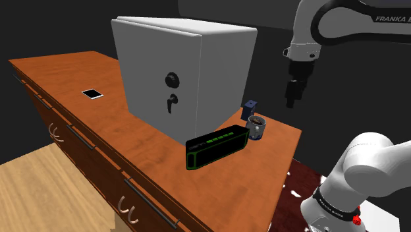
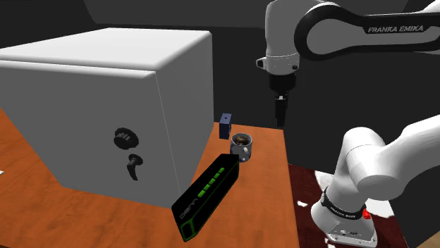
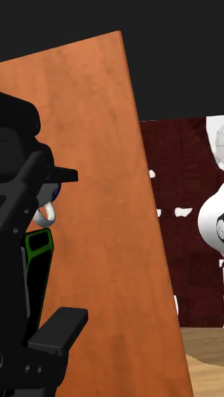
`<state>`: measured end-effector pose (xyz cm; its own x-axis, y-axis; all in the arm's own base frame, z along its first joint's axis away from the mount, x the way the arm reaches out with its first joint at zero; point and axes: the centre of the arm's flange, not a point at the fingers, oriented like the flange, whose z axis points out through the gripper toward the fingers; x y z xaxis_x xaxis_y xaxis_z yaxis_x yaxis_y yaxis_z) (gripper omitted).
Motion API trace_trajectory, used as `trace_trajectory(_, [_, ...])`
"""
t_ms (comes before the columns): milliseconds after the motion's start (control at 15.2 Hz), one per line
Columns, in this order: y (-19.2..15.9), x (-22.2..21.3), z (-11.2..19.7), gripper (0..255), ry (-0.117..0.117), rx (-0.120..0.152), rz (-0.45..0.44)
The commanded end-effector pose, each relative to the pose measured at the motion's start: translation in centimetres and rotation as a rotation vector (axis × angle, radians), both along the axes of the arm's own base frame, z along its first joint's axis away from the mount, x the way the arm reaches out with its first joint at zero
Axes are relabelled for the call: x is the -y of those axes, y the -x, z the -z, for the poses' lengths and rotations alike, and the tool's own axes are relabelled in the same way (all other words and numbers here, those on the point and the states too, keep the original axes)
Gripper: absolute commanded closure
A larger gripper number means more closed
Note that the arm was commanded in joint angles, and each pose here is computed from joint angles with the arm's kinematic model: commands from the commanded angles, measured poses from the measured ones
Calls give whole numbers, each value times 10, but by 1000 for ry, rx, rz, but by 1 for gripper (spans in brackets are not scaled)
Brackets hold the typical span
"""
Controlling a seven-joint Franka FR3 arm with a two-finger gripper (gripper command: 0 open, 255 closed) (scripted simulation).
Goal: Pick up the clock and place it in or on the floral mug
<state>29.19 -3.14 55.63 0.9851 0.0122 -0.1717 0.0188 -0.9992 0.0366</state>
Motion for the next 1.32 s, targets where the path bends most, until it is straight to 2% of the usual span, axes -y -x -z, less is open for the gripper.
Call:
trace_trajectory(0, [0,0,0,0,0,0,0])
trace_trajectory(594, [-88,32,63,0,12,60,304])
trace_trajectory(1254, [-173,98,126,0,25,126,642])
